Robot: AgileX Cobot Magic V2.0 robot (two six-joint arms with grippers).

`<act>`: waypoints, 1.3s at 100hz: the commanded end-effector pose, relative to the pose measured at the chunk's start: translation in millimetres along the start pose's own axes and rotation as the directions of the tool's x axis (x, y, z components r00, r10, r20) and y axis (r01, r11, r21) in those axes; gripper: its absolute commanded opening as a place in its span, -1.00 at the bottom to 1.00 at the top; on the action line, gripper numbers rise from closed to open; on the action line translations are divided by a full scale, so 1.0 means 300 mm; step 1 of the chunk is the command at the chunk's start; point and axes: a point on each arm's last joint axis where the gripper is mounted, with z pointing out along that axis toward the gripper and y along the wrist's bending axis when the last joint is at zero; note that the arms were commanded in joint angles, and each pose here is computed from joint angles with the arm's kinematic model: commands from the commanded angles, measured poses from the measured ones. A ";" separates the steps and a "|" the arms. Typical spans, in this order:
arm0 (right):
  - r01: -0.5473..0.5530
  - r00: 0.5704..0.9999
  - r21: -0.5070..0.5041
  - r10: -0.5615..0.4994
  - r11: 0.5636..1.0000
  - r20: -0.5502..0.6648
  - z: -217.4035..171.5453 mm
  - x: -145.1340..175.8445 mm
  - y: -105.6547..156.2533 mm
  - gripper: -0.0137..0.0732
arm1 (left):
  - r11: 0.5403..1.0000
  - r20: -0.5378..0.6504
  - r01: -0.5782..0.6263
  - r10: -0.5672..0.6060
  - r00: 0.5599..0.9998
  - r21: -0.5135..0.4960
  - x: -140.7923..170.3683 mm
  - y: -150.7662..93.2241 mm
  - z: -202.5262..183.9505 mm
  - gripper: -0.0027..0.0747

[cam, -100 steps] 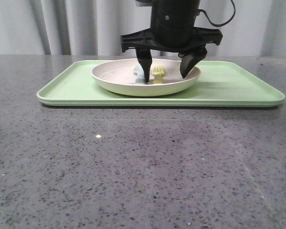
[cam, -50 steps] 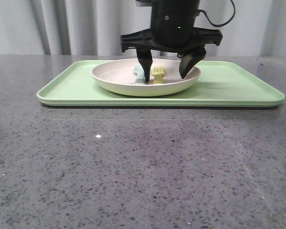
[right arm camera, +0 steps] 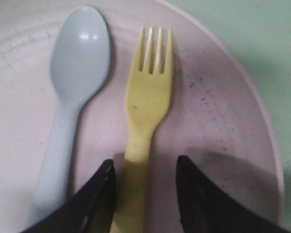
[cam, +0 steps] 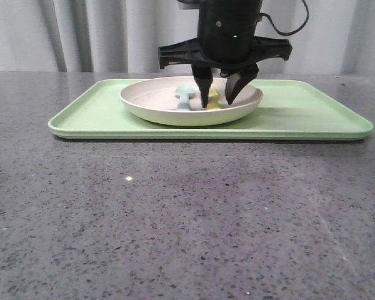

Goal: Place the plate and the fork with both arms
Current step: 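Lower the right gripper and grasp the yellow fork's handle, then lift the fork out of the plate and carry it beside the plate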

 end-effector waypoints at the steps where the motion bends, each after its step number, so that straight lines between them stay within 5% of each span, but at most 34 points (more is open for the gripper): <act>1: -0.003 0.995 -0.025 0.005 1.000 0.104 -0.106 -0.062 -0.012 0.02 | 1.000 0.086 0.011 -0.010 0.996 -0.014 -0.044 0.003 -0.018 0.04; 31: -0.003 0.995 -0.025 0.006 1.000 0.103 -0.106 -0.061 -0.012 -0.27 | 1.000 0.086 0.011 -0.010 0.996 -0.014 -0.044 0.003 -0.018 0.04; 106: -0.003 0.995 -0.025 0.006 1.000 0.103 -0.106 -0.061 -0.012 -0.55 | 1.000 0.086 0.011 -0.010 0.996 -0.014 -0.044 0.003 -0.018 0.04; 130: -0.004 0.994 -0.026 0.006 1.000 0.105 -0.109 -0.062 -0.013 -0.86 | 1.000 0.086 0.011 -0.010 0.996 -0.014 -0.044 0.003 -0.018 0.04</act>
